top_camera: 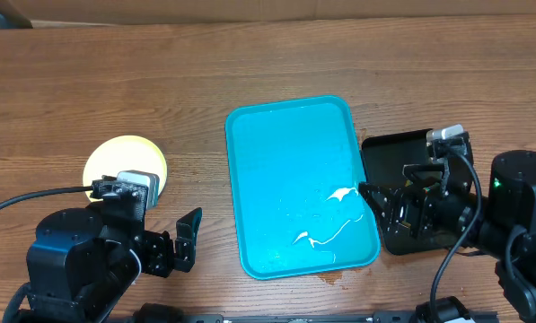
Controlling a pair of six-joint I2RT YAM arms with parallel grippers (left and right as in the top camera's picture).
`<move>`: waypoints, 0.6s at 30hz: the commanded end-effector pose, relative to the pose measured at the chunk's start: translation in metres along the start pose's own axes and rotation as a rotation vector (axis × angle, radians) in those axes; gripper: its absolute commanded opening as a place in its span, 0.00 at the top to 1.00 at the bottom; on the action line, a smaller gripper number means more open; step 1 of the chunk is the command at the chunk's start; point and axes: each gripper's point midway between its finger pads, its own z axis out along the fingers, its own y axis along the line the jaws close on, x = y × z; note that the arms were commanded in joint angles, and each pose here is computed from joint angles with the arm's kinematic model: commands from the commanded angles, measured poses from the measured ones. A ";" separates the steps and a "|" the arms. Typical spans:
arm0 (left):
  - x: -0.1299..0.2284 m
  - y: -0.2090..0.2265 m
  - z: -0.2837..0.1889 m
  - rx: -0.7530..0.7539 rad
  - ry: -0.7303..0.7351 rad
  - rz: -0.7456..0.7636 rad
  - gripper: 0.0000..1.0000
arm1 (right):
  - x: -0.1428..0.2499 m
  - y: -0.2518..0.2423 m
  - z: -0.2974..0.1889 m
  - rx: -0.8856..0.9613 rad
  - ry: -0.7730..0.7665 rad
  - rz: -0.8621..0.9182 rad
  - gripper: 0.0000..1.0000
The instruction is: Clean dirty plates on tray and stack at the side
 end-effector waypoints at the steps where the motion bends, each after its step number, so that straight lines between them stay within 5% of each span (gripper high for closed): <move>1: -0.002 0.001 0.000 -0.006 -0.003 0.006 0.00 | 0.008 0.000 -0.003 0.009 0.024 -0.002 0.00; 5: -0.002 0.001 0.000 -0.006 -0.003 0.006 0.00 | 0.021 -0.016 -0.005 0.099 0.065 0.021 0.00; 11: -0.002 0.001 0.000 -0.006 -0.003 0.006 0.00 | -0.012 -0.017 -0.008 0.111 -0.201 -0.351 0.00; 18: -0.002 0.001 0.000 -0.006 -0.003 0.006 0.00 | 0.016 -0.053 0.004 0.188 -0.375 -0.383 0.00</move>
